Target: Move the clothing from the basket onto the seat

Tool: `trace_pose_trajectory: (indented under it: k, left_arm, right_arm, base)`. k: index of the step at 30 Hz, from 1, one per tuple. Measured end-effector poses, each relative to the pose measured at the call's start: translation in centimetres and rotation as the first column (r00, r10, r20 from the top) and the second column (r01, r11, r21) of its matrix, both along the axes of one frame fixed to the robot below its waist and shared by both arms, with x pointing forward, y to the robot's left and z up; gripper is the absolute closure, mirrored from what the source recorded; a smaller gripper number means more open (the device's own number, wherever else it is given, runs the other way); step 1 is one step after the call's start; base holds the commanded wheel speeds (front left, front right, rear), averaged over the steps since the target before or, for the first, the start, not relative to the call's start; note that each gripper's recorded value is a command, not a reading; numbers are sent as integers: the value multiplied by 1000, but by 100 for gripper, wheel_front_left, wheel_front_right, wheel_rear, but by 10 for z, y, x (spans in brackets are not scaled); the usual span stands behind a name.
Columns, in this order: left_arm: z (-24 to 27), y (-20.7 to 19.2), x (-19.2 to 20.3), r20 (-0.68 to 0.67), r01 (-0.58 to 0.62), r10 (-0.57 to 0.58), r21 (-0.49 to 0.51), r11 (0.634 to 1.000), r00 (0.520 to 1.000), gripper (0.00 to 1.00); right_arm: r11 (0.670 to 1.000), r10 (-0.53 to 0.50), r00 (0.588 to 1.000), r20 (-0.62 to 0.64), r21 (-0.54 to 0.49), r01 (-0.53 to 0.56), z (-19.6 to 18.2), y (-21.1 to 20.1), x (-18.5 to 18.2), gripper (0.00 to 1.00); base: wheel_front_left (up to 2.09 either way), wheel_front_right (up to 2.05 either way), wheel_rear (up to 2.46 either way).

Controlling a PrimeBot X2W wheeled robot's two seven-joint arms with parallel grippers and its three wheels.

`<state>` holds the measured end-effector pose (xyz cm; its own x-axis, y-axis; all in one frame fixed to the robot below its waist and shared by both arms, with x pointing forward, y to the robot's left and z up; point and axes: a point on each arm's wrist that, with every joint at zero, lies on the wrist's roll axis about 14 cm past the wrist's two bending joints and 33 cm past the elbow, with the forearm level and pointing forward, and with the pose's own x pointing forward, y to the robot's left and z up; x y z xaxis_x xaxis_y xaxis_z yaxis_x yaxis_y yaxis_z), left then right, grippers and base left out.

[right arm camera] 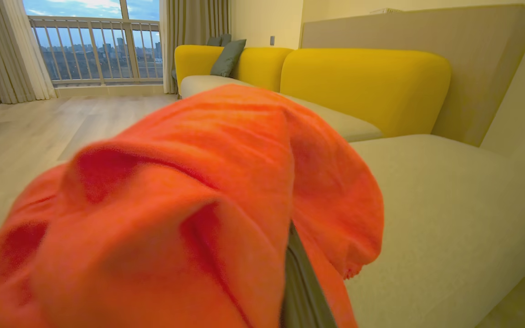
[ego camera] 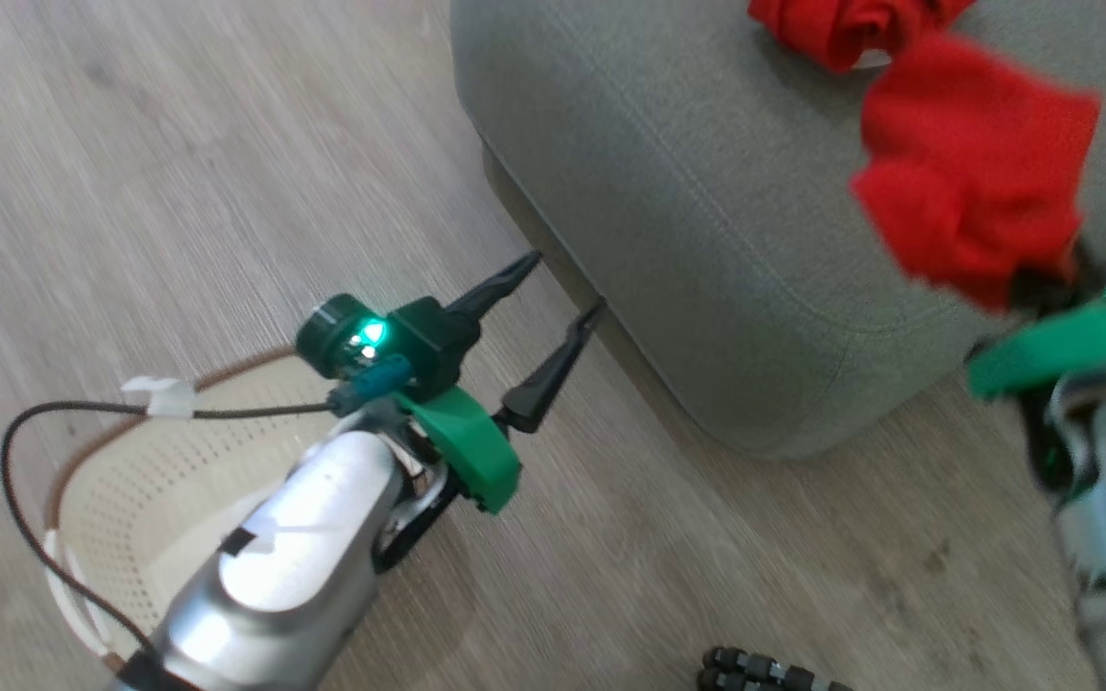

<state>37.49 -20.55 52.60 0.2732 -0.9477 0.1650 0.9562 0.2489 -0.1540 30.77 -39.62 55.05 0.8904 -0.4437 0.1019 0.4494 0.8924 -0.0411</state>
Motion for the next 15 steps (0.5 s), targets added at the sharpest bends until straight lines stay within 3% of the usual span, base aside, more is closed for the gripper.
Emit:
trace_pose_trajectory:
  k: [15]
  left_arm:
    - [-58,23,51,-69,-48,49,15,999,996,0]
  right_arm:
    - [958,-34,999,29,-282,41,94,-54,113,100]
  base:
    - [0,0,0]
